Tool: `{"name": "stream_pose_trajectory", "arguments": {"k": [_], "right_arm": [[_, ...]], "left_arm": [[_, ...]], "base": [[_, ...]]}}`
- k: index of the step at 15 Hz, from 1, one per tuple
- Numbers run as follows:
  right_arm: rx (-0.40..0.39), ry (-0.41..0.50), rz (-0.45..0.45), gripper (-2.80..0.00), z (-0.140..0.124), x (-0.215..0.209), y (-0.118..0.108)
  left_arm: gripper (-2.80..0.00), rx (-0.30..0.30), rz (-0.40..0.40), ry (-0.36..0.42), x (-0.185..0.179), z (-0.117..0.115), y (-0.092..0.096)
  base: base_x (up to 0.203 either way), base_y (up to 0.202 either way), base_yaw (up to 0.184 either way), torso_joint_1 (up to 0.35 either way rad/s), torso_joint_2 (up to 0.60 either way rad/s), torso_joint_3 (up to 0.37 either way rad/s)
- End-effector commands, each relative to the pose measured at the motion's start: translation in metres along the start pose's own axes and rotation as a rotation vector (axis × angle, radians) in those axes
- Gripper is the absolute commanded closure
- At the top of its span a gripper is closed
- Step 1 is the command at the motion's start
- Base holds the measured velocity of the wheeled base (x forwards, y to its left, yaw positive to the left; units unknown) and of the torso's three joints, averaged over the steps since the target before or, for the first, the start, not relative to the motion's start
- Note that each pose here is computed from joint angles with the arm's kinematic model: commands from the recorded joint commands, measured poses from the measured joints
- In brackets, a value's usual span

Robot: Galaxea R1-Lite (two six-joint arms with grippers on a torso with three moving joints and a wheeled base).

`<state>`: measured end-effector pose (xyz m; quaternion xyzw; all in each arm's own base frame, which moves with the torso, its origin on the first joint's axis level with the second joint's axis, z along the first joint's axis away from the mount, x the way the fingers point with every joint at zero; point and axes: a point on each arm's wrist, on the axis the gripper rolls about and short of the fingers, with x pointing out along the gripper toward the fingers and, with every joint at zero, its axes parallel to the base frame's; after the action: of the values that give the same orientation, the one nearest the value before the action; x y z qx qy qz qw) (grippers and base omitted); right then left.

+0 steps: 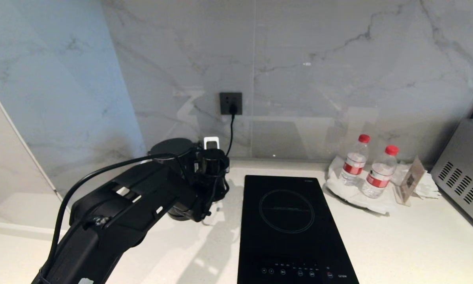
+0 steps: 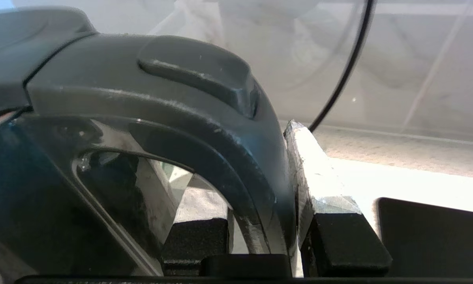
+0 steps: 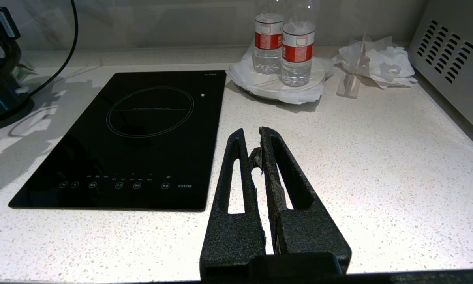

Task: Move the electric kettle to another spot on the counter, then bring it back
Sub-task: Place it on the power base

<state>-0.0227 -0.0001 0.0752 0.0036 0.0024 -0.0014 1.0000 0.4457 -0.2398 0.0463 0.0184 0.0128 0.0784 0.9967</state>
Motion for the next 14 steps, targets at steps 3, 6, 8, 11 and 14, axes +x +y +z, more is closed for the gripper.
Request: {"name": "stream_pose_trajectory", "arguments": {"k": [3, 6, 8, 11, 14], "right_arm": [[0.0, 0.0, 0.0, 0.0, 0.0, 0.0, 0.0], [0.0, 0.0, 0.0, 0.0, 0.0, 0.0, 0.0], [0.0, 0.0, 0.0, 0.0, 0.0, 0.0, 0.0], [0.0, 0.0, 0.0, 0.0, 0.0, 0.0, 0.0], [0.0, 0.0, 0.0, 0.0, 0.0, 0.0, 0.0]], "left_arm": [[0.0, 0.007, 0.01, 0.014, -0.001, -0.004, 0.005], [0.0, 0.025, 0.003, 0.039, -0.008, -0.011, 0.006], [0.0, 0.022, 0.003, 0.032, -0.01, -0.014, 0.008], [-2.8, 0.051, -0.017, 0.061, -0.021, -0.02, 0.006], [-2.8, 0.049, -0.028, 0.056, -0.024, -0.02, 0.002]], "base": [[0.0, 0.0, 0.0, 0.0, 0.0, 0.0], [0.0, 0.0, 0.0, 0.0, 0.0, 0.0], [0.0, 0.0, 0.0, 0.0, 0.0, 0.0], [0.0, 0.0, 0.0, 0.0, 0.0, 0.0], [0.0, 0.0, 0.0, 0.0, 0.0, 0.0]]}}
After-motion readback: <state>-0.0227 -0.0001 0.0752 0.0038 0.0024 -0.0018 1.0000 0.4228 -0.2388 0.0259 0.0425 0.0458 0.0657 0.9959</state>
